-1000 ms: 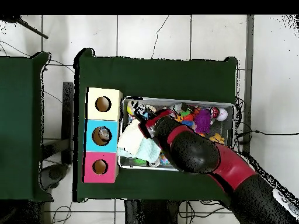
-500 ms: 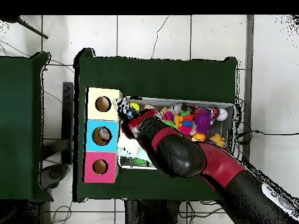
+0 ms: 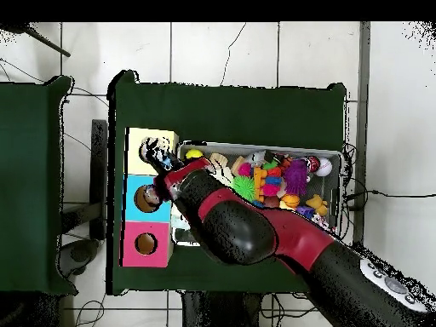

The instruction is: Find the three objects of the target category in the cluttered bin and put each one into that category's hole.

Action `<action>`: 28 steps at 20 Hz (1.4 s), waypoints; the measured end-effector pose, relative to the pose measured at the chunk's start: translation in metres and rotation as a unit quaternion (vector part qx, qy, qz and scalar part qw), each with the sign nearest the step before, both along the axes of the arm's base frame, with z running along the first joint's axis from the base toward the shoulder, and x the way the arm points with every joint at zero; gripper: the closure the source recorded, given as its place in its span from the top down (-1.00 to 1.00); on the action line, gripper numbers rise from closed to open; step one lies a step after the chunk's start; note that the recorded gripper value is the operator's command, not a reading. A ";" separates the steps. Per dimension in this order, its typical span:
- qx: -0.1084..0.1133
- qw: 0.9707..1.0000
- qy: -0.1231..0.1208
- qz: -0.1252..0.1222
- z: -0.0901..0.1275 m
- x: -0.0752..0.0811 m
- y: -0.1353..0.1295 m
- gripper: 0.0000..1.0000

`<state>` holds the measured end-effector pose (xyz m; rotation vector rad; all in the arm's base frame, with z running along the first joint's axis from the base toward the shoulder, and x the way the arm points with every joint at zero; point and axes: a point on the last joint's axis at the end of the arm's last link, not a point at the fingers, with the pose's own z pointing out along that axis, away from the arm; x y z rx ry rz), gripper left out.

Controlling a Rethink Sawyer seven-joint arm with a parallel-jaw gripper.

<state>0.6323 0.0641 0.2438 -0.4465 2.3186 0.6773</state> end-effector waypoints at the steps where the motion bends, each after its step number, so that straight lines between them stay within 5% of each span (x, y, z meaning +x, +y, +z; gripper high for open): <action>1: 0.003 1.000 -0.004 -0.002 -0.001 0.001 0.005 -1.00; 13: 0.010 1.000 -0.023 0.007 -0.046 -0.016 0.051 -1.00; 21: -0.004 1.000 -0.009 0.020 -0.085 -0.039 0.046 -1.00; 28: -0.012 1.000 -0.004 0.021 -0.098 -0.047 0.038 -1.00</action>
